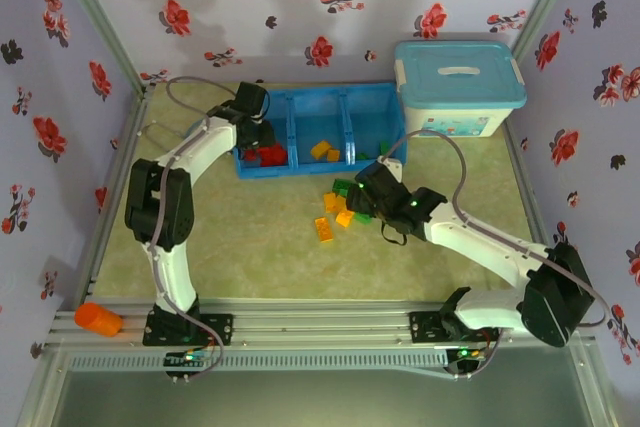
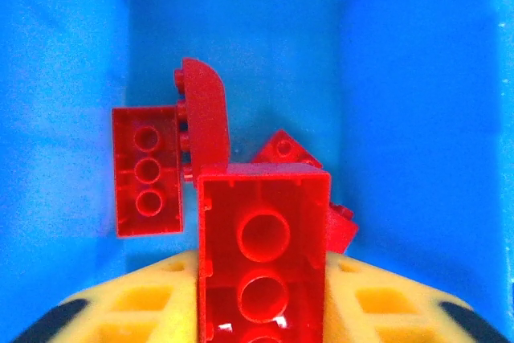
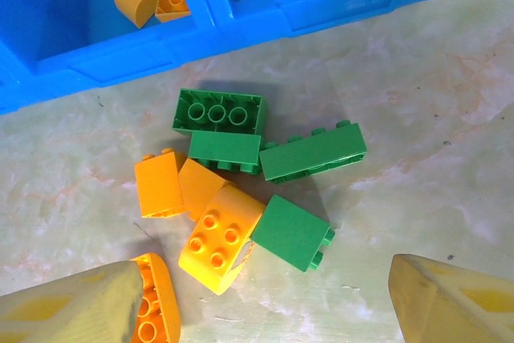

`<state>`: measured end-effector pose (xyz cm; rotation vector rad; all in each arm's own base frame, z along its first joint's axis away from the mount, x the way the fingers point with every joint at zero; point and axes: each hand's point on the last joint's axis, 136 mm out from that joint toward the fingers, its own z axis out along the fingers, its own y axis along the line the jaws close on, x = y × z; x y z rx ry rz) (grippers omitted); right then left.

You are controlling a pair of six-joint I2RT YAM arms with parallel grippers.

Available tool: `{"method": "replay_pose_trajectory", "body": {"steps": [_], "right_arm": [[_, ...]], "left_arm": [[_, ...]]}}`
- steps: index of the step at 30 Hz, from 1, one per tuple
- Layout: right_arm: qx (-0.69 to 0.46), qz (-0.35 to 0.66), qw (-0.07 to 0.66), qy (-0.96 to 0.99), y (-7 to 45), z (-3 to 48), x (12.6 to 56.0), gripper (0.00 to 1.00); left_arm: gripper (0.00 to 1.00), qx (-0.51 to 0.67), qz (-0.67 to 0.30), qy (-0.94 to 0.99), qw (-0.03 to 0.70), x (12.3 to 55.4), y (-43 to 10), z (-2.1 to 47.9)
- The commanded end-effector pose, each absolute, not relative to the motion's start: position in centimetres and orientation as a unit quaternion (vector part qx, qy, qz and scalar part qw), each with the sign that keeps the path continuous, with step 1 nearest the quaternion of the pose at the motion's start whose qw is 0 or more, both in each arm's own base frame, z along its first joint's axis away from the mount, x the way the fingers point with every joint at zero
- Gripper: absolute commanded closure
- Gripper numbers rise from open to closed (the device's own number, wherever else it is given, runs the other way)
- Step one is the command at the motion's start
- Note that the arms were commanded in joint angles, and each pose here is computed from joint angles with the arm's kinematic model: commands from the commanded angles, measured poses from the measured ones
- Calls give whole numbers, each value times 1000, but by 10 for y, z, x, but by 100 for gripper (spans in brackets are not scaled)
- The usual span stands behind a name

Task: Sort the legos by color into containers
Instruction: Place the lego in the container.

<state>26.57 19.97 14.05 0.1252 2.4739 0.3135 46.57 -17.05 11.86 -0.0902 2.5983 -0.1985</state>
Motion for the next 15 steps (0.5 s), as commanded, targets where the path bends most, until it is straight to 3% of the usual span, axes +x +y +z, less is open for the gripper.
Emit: {"method": "replay_pose_trajectory", "body": {"steps": [1,2,4,11,15], "right_arm": [[52,124,318,939,205,145,265,19],[48,122,317,939,206,145,264,19],[43,116,317,940,207,145,264,19],[-2,105,308,946,227,144,258,20],[-49,106,278,953,251,131,251,21]], "left_arm": [[39,-28,-71,966,247,464,-169,119],[27,-28,-76,965,249,462,-170,123],[23,-28,-84,962,260,458,-172,134],[34,-20,-115,941,318,422,-173,191],[35,-25,-129,933,335,390,-167,203]]}}
